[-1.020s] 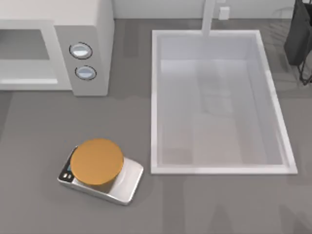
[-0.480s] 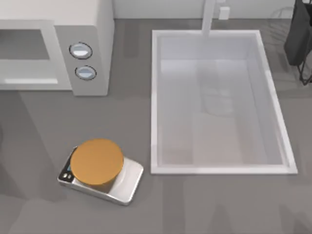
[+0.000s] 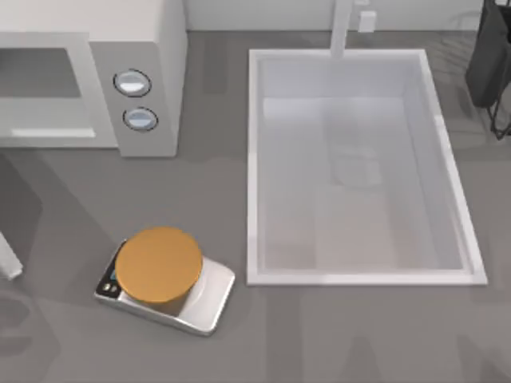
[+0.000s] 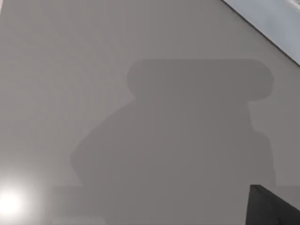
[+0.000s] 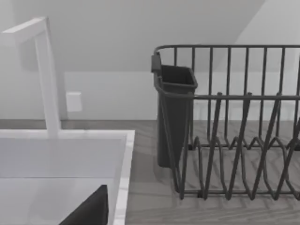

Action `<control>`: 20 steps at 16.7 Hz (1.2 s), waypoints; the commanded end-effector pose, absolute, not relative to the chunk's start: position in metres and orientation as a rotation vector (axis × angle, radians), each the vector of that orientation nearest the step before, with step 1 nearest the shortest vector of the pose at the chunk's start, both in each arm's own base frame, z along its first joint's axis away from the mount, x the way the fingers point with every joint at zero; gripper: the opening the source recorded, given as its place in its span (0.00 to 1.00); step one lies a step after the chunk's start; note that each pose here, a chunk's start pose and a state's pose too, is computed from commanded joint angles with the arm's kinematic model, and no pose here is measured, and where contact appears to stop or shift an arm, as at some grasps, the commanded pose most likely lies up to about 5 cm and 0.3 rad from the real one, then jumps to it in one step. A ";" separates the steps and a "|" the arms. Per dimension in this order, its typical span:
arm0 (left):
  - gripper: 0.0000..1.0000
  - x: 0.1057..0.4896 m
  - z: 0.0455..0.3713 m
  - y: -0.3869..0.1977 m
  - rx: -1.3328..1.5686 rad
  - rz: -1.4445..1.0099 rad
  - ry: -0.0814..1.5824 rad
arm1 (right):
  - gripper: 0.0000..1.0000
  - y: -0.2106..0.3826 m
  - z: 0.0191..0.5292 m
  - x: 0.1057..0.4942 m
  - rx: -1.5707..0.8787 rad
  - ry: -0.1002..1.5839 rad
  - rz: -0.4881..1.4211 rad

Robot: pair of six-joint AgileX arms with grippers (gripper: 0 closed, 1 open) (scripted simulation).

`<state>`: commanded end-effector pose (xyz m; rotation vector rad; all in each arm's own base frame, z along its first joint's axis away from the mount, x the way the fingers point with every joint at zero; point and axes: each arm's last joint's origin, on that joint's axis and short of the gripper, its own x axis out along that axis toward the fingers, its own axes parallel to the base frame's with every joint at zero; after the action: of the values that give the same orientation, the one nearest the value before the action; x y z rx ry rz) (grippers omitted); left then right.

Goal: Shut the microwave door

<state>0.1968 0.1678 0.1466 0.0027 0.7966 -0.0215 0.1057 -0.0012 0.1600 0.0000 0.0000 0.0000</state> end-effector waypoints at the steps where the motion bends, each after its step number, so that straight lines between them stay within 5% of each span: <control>1: 0.00 0.197 0.148 0.152 0.007 -0.025 0.791 | 1.00 -0.001 0.160 0.106 0.000 0.000 0.000; 20: 0.00 0.193 0.144 0.021 0.004 -0.039 0.801 | 1.00 -0.001 0.160 0.106 0.000 0.000 0.000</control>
<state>0.1933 0.0207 0.1440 0.0040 0.8007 -0.0393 0.1057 -0.0012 0.1600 0.0000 0.0000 0.0000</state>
